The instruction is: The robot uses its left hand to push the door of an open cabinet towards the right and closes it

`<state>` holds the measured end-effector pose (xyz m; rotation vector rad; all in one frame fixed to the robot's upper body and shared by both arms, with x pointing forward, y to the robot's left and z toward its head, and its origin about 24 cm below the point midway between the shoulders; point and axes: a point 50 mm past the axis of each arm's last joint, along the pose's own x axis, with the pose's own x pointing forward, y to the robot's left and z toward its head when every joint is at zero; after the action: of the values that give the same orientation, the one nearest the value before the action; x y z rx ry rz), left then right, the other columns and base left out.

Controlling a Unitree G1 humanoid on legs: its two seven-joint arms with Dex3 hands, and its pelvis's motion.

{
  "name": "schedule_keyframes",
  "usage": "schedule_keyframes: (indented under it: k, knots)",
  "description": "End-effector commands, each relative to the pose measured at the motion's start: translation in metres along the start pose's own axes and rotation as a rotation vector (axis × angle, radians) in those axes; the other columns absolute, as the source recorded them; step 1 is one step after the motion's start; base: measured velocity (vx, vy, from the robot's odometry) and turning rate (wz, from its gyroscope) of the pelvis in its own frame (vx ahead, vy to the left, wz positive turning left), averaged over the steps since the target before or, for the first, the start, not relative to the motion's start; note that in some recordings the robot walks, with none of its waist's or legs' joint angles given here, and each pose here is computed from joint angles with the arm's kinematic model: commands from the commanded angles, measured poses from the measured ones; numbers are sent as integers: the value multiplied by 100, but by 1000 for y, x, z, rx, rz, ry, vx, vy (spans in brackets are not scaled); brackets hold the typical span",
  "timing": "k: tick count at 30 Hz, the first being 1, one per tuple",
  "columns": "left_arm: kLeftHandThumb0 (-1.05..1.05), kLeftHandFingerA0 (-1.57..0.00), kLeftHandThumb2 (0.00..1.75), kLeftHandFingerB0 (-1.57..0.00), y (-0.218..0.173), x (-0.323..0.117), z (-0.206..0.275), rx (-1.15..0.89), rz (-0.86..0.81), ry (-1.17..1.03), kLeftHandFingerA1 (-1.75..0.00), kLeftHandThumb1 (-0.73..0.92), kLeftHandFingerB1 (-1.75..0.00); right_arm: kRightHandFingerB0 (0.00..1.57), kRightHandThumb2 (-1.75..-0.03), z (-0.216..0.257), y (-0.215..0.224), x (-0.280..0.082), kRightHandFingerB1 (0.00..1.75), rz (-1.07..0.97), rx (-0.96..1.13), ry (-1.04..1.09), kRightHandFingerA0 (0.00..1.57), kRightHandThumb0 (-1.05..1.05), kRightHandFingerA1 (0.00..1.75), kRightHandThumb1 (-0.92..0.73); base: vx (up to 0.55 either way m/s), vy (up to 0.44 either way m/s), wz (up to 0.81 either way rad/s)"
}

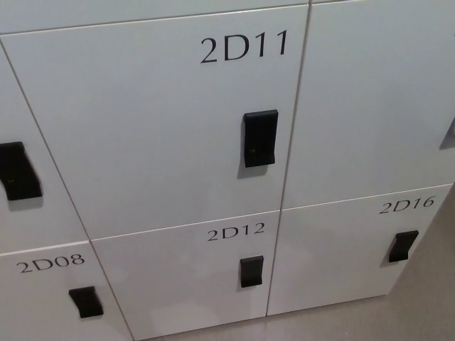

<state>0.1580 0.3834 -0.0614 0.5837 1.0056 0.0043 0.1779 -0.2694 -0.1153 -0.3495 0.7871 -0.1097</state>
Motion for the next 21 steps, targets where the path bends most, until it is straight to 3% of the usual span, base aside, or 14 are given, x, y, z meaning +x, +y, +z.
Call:
schedule_keyframes:
  k: [1, 6, 7, 8, 9, 15, 16, 17, 18, 21]
  knots:
    - [-90, -31, 68, -28, -17, 2, -13, -54, -37, 60, -44, 91, -31, 20, -67, -12, -9, -4, 30, -19, 3, 39, 30, -61, 36, -92, 0, 0, 0]
    - [-91, -28, 69, -24, -21, 2, -17, -128, 2, 51, -46, 91, -33, 20, -68, -19, -9, -7, 30, -15, -27, 72, 30, -60, 36, -92, 0, 0, 0]
    - [-88, -21, 106, -14, -21, 2, -17, -189, 12, 43, -54, 69, -45, 21, -67, -21, -9, -8, 30, -14, -32, 78, 31, -59, 35, -92, 0, 0, 0]
    - [-88, -21, 106, -14, -21, 2, -16, -220, 15, 37, -54, 69, -45, 21, -67, -22, -8, -8, 30, -13, -34, 81, 31, -59, 35, -92, 0, 0, 0]
    - [-91, -25, 67, -20, -20, 2, -16, -278, 22, 27, -47, 87, -34, 21, -67, -25, -7, -9, 30, -11, -38, 87, 31, -60, 36, -92, 0, 0, 0]
    - [-93, -26, 67, -28, -22, 4, -11, -498, 66, -48, -46, 86, -34, 22, -68, -36, 3, -14, 31, 10, -48, 114, 32, -60, 36, -92, 0, 0, 0]
    - [-93, -27, 112, -22, -26, 6, -8, -508, 65, -54, -56, 71, -45, 22, -68, -37, 3, -15, 31, 12, -43, 118, 31, -59, 36, -92, 0, 0, 0]
    - [-93, -27, 112, -22, -27, 6, -7, -511, 65, -56, -56, 71, -45, 22, -68, -38, 3, -15, 31, 12, -42, 119, 31, -59, 36, -92, 0, 0, 0]
    - [-93, -25, 67, -25, -28, 6, -7, -491, 61, -60, -46, 87, -34, 23, -67, -38, 3, -15, 30, 11, -41, 122, 32, -60, 36, -92, 0, 0, 0]
    - [-92, -25, 68, -23, -29, 7, -4, -426, 54, -68, -46, 88, -33, 23, -68, -36, 1, -14, 30, 6, -51, 116, 32, -61, 36, -92, 0, 0, 0]
